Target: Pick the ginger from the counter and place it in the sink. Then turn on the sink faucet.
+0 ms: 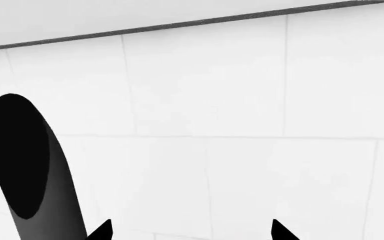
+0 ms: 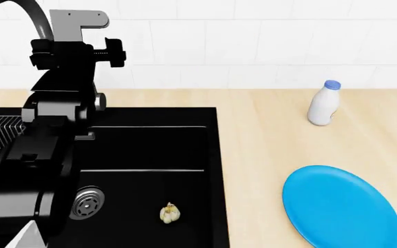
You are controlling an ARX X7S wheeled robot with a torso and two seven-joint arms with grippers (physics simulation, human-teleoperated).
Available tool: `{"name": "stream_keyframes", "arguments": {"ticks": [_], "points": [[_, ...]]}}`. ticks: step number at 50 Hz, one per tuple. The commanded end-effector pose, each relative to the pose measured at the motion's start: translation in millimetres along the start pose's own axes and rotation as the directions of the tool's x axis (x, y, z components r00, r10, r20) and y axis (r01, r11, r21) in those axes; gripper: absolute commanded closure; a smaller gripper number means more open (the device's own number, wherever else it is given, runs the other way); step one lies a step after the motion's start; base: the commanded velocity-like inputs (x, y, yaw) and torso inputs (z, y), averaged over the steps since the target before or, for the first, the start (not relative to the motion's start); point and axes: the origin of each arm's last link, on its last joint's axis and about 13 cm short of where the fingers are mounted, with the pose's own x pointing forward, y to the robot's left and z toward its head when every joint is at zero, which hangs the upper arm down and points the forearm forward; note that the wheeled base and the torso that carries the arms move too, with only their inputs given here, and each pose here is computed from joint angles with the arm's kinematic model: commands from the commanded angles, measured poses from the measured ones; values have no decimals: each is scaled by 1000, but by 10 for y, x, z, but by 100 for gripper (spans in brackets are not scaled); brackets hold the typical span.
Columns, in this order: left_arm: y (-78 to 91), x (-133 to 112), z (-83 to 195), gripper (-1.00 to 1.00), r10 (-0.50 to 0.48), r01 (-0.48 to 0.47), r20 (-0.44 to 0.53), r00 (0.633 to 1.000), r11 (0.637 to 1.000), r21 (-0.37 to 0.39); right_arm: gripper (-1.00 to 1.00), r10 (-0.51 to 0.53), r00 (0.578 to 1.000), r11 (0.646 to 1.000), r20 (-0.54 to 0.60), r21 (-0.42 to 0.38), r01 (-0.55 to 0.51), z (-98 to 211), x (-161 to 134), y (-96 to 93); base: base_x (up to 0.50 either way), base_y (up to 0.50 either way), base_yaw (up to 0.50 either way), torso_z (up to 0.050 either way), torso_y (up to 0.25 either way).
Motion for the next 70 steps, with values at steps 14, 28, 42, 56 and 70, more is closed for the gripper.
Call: {"name": "stream_keyframes", "arguments": {"ticks": [14, 28, 42, 56, 70], "points": [[0, -41, -250, -100, 10, -10, -48, 999, 1000, -2, -100, 2, 1000, 1000, -6, 7, -2, -44, 17, -12, 0, 0, 0, 0, 0], [-47, -76, -392, -100, -7, 7, -65, 998, 1000, -9, -100, 4, 1000, 1000, -9, 11, -4, -74, 2, -9, 0, 0, 0, 0, 0], [-69, -106, -505, -100, -16, 15, -87, 996, 1000, -8, -100, 4, 1000, 1000, -11, 16, -4, -92, 10, -23, 0, 0, 0, 0, 0], [-61, -115, -543, -100, -8, 7, -99, 995, 1000, -14, -100, 7, 1000, 1000, -15, 20, -6, -120, 7, -33, 0, 0, 0, 0, 0], [-61, -122, -573, -100, 0, -2, -94, 996, 1000, -22, -100, 7, 1000, 1000, -17, 22, -6, -134, -6, -34, 0, 0, 0, 0, 0]]}}
